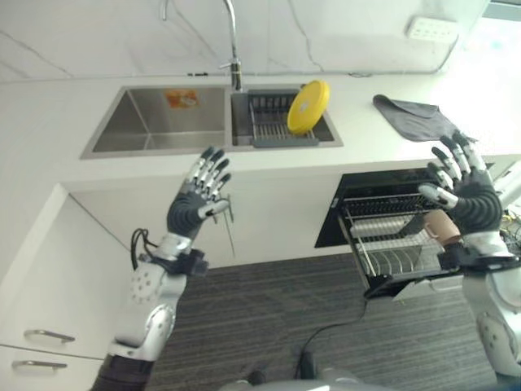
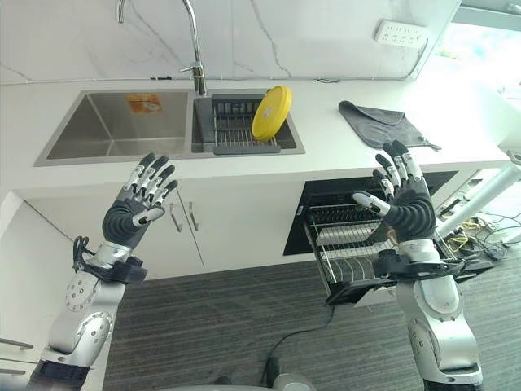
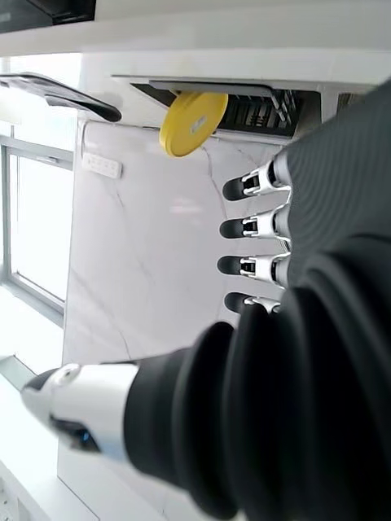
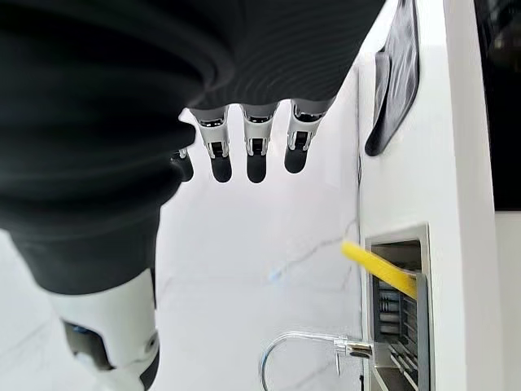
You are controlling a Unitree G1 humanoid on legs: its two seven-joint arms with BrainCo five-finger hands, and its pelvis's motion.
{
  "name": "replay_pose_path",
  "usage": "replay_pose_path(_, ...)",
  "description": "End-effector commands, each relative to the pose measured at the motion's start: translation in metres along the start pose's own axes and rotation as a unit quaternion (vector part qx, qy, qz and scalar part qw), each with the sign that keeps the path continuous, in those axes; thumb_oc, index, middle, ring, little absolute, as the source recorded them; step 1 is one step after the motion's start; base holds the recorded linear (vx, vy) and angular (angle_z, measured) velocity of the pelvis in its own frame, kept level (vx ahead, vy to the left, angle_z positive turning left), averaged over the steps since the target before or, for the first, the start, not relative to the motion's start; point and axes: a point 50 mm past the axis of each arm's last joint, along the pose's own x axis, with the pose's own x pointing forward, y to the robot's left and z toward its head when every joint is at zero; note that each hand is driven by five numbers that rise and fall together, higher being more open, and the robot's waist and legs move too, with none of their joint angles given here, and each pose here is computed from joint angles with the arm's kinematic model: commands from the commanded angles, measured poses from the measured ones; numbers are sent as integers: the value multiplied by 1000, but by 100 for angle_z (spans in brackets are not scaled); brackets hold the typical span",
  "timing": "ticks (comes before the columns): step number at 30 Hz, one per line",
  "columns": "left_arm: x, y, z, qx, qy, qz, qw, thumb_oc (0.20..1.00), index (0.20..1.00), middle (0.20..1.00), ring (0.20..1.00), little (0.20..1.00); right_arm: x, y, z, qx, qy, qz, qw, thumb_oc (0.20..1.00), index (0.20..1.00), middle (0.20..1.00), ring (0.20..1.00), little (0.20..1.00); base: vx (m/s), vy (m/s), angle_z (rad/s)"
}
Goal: Place the dishes in the dishwasher.
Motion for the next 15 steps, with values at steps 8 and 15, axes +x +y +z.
replay_pose_path(8,3,-2,28,21,-87,-3,996,1000,1000,1000,1000,1000,11,-7,25,-16,-72,6,997,1000,1000,1000,1000,1000,8,-190,1)
replay_pose_path(15,-8,0,21,13,-80,7,997,1000,1000,1000,1000,1000,10,-5,26,-31,-66,33,997,1000,1000,1000,1000,1000,168,91,10)
